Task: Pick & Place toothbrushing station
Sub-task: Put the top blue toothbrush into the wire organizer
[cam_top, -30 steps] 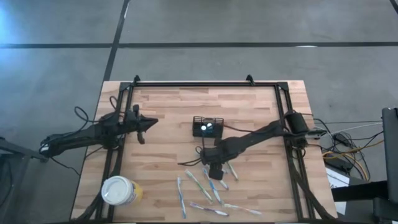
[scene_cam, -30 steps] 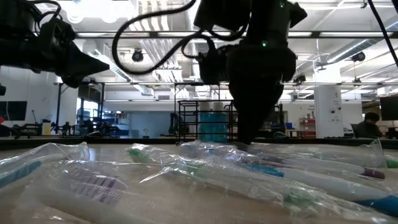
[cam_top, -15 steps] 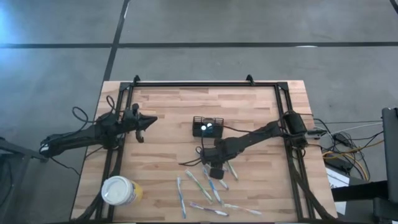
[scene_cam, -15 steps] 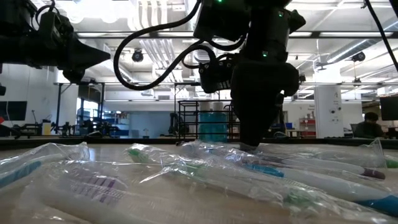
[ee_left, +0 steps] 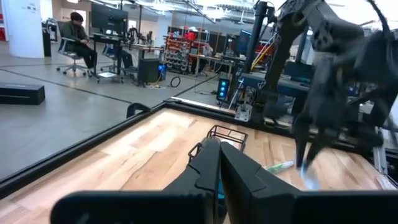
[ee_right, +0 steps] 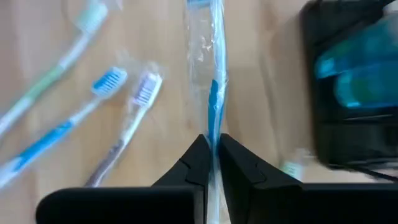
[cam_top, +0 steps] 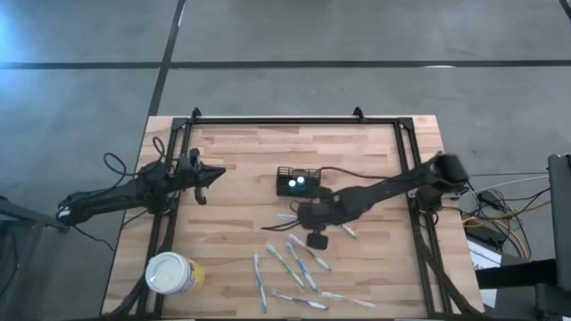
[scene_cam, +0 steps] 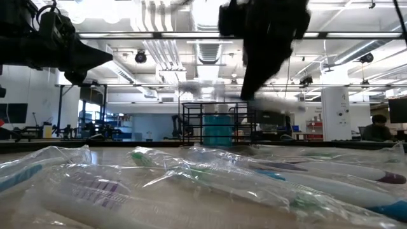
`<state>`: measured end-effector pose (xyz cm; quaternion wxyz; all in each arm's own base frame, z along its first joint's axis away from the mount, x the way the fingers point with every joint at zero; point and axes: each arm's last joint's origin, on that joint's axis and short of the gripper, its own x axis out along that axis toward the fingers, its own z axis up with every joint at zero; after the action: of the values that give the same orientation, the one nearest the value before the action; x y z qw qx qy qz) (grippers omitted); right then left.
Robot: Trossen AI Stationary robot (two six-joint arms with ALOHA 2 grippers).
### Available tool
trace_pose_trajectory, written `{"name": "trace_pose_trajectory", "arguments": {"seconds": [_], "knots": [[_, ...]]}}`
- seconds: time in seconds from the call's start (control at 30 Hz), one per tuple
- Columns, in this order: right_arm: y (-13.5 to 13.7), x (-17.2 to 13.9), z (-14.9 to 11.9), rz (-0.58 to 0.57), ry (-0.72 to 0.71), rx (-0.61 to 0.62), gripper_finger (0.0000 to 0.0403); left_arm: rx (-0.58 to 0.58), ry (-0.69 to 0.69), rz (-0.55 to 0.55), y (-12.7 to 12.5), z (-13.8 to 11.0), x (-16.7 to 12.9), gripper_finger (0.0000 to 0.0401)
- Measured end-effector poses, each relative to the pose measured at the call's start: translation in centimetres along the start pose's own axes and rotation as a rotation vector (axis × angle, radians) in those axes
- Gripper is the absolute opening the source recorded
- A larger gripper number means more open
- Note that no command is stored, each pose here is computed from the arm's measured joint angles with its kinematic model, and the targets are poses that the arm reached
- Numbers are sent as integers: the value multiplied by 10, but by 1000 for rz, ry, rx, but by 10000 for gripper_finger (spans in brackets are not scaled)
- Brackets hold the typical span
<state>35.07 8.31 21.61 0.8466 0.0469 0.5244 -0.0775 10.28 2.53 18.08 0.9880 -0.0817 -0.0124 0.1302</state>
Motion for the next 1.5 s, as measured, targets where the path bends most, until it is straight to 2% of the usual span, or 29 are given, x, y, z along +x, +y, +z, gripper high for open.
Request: {"name": "trace_pose_trajectory", "arguments": {"seconds": [0.13, 0.27, 0.47, 0.73, 1.07, 1.27, 1.5], "knots": [[2, -46, -7, -55, -168, -38, 19, -1, 0, -1, 0, 0, 0, 17], [-2, -94, -23, 7, -394, -50, 18, -26, 3, -11, 0, 0, 0, 12], [-22, -124, -69, 66, -718, -49, 18, -28, 17, -8, 0, -2, 0, 11], [-55, -118, -129, 126, -1012, -44, 18, -28, 43, -2, 1, -8, 0, 12], [-85, -104, -181, 123, -1125, -11, 18, -28, 43, -1, 1, -8, 0, 12], [-94, -95, -196, 107, -1237, 10, 18, -26, 46, 0, 1, -8, 0, 12], [-102, -92, -191, 23, -1305, 73, 18, -25, 47, 0, 1, -8, 0, 12]]}}
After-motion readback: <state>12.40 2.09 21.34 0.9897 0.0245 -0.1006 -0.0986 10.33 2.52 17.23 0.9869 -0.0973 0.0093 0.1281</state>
